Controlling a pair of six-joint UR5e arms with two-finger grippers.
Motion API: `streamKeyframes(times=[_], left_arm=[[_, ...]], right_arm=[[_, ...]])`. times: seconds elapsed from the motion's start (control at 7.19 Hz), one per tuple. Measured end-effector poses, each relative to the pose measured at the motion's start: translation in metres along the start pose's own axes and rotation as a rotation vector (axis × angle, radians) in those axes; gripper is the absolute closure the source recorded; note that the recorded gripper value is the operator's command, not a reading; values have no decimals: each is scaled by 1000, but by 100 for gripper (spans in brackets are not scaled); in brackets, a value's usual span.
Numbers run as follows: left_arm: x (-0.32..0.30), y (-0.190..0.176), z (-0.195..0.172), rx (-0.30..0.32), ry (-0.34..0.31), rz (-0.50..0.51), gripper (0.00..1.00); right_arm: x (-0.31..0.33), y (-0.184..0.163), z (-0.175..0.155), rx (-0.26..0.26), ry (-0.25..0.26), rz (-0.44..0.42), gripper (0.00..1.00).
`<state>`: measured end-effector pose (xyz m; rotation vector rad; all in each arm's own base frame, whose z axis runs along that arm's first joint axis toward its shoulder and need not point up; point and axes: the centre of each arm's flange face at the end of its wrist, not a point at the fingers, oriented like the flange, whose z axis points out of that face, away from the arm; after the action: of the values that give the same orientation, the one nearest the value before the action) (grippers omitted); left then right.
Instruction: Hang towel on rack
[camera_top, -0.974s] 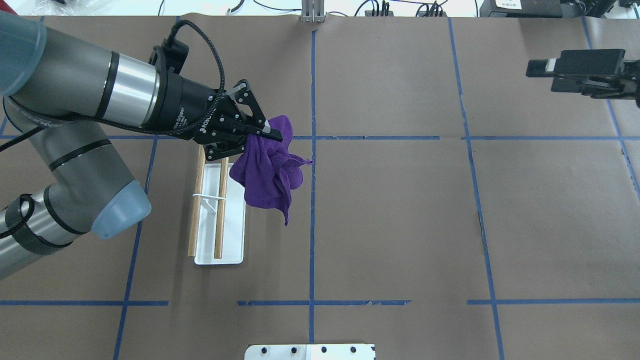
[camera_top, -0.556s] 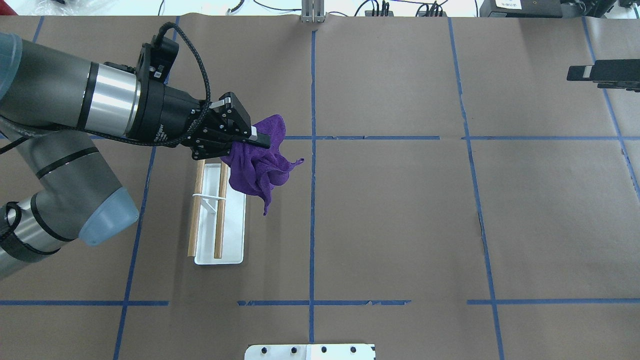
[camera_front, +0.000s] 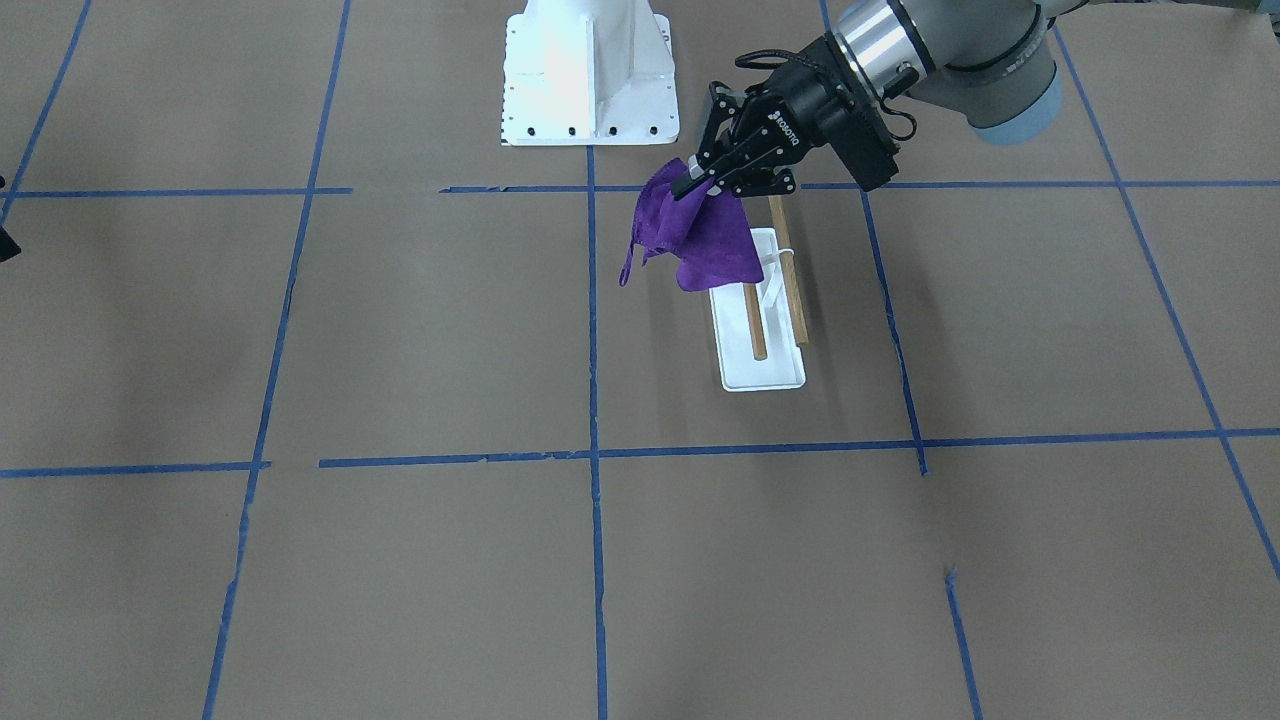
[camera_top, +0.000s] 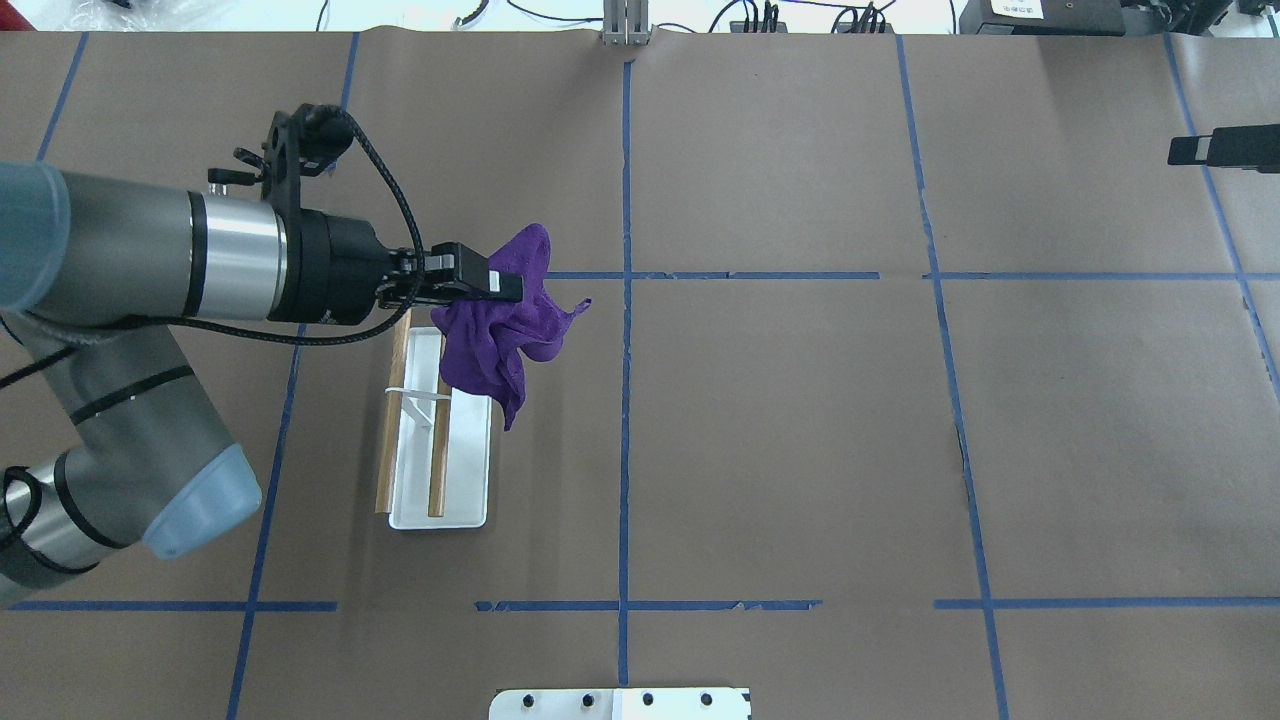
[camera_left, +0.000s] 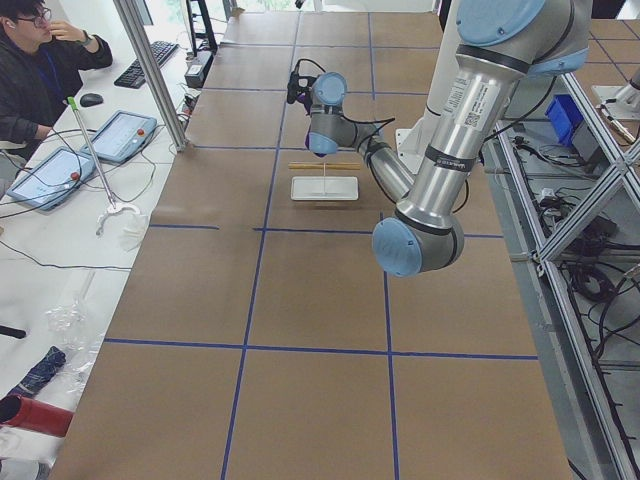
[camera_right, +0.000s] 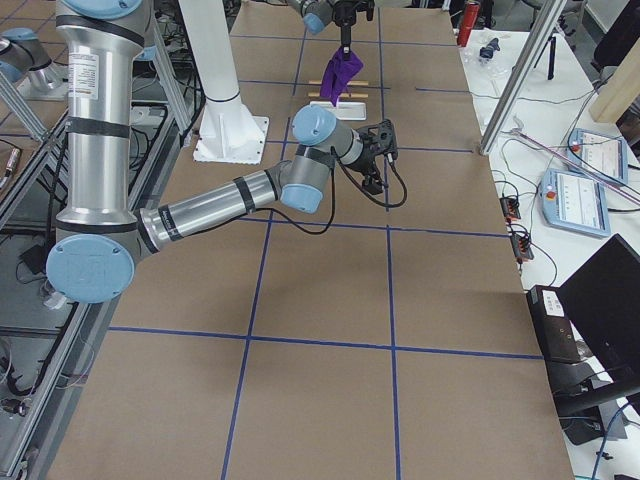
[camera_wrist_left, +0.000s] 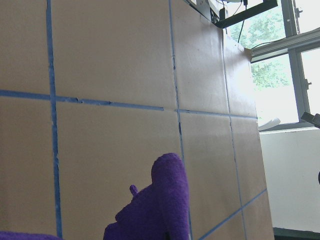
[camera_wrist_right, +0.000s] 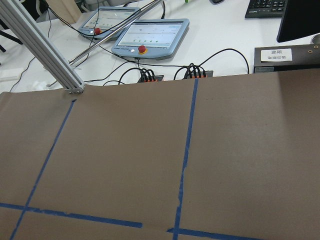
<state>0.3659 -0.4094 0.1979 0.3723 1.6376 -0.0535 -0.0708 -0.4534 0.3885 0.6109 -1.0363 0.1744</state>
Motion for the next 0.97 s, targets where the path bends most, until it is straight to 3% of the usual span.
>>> streamKeyframes(times=[0.28, 0.97], left_arm=[[-18, 28, 12, 82, -43, 10, 100], [-74, 56, -35, 98, -113, 23, 100]], right_arm=[[11, -2, 3, -50, 63, 15, 0], [15, -3, 10, -104, 113, 57, 0]])
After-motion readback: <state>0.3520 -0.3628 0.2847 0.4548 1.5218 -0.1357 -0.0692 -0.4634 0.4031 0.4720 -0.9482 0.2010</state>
